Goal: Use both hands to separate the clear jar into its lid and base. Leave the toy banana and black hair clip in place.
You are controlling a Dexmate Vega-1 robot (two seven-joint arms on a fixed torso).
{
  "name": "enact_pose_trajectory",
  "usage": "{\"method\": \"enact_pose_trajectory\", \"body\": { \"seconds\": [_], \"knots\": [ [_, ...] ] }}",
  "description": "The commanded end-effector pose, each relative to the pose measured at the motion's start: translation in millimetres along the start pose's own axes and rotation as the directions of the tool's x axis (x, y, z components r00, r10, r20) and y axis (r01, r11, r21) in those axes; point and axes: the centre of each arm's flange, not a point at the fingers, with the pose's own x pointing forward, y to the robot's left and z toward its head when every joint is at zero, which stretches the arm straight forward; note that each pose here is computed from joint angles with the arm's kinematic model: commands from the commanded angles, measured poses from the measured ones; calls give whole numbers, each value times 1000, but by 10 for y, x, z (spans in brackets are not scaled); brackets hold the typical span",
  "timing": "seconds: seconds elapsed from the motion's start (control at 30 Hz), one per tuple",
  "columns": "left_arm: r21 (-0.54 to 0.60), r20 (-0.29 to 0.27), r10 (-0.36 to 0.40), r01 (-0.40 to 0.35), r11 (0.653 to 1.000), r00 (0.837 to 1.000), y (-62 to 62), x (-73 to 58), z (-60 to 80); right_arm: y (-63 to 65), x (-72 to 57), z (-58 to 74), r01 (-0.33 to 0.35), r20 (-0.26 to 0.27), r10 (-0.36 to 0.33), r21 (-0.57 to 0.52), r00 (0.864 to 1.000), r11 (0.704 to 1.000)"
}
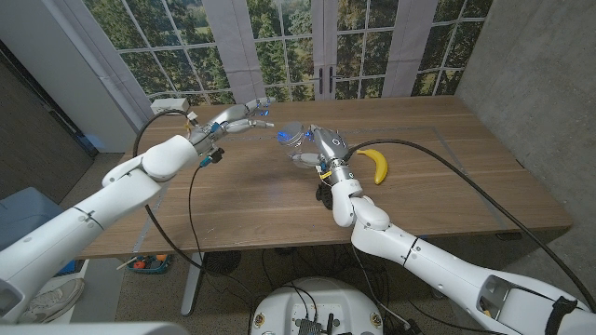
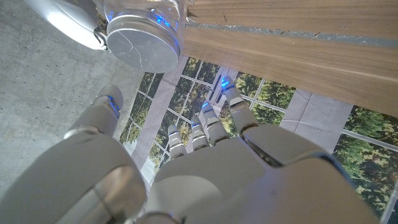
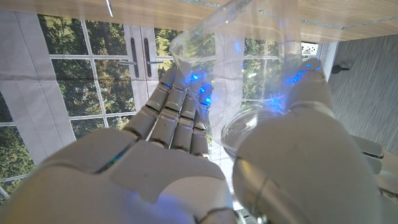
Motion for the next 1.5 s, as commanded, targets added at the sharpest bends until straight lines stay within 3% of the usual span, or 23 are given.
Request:
{"method": "enact_pose_trajectory", "body": {
  "seconds": [0.03, 0.27, 0.8, 1.5],
  "knots": [
    [85, 8, -45, 44, 995, 999, -45, 111, 114, 18, -7, 81, 7, 18, -6, -46, 1000, 999],
    [98, 18, -71, 69, 993, 997, -88, 177, 131, 7, -7, 99, 14, 21, -12, -54, 1000, 998],
    [49, 9, -115, 114, 992, 993, -207, 262, 25, -2, 3, 106, 34, 45, -32, -55, 998, 998],
    [86, 55, -90, 85, 993, 994, -367, 341, 35, 7, 29, 125, 38, 59, -35, -43, 998, 998]
  ]
}}
